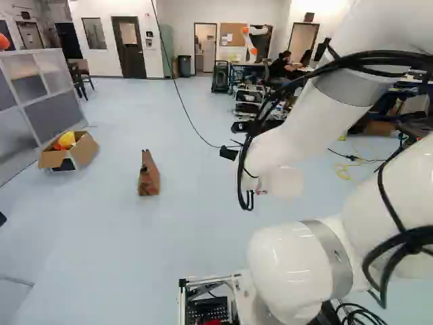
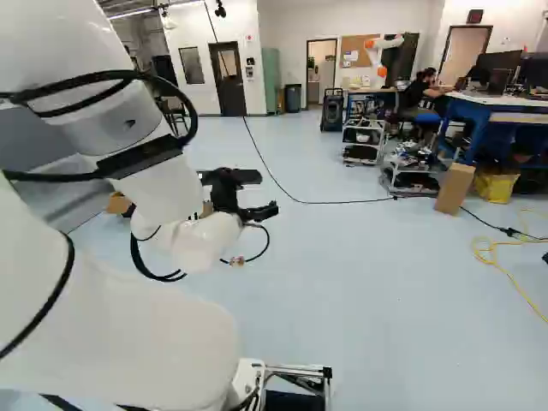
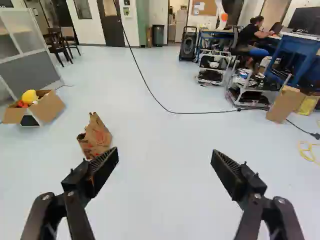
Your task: Pick up the grocery bag from the ground
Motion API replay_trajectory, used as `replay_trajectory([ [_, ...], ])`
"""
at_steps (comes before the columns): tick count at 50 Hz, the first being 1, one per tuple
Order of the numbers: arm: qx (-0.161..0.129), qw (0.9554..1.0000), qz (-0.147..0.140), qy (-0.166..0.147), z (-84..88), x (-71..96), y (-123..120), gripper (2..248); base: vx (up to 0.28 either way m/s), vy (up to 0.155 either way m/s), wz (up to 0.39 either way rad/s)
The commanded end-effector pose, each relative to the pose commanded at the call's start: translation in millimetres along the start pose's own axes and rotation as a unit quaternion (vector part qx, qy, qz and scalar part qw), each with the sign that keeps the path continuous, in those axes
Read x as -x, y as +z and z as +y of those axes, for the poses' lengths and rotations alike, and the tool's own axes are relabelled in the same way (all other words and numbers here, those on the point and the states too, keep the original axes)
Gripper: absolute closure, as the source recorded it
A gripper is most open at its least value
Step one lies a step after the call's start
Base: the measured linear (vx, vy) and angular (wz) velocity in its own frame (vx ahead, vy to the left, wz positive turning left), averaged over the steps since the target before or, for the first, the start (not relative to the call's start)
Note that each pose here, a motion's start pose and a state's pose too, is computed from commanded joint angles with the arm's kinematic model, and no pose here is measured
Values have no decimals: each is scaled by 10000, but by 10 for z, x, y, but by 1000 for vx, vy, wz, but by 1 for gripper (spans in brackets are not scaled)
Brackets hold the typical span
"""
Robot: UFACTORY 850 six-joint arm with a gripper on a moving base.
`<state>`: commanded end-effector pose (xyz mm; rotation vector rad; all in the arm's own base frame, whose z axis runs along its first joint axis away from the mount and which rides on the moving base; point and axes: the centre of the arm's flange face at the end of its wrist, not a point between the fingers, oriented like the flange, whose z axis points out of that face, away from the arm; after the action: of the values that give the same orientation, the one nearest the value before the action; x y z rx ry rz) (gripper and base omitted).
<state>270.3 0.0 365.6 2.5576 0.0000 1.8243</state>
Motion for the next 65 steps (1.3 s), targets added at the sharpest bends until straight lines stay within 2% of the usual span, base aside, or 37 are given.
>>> replay_trajectory([
  [40,0,10000,0,0,0,0,0,3,0,2,-1],
  [65,0,10000,0,0,0,0,0,3,57,19,-5],
])
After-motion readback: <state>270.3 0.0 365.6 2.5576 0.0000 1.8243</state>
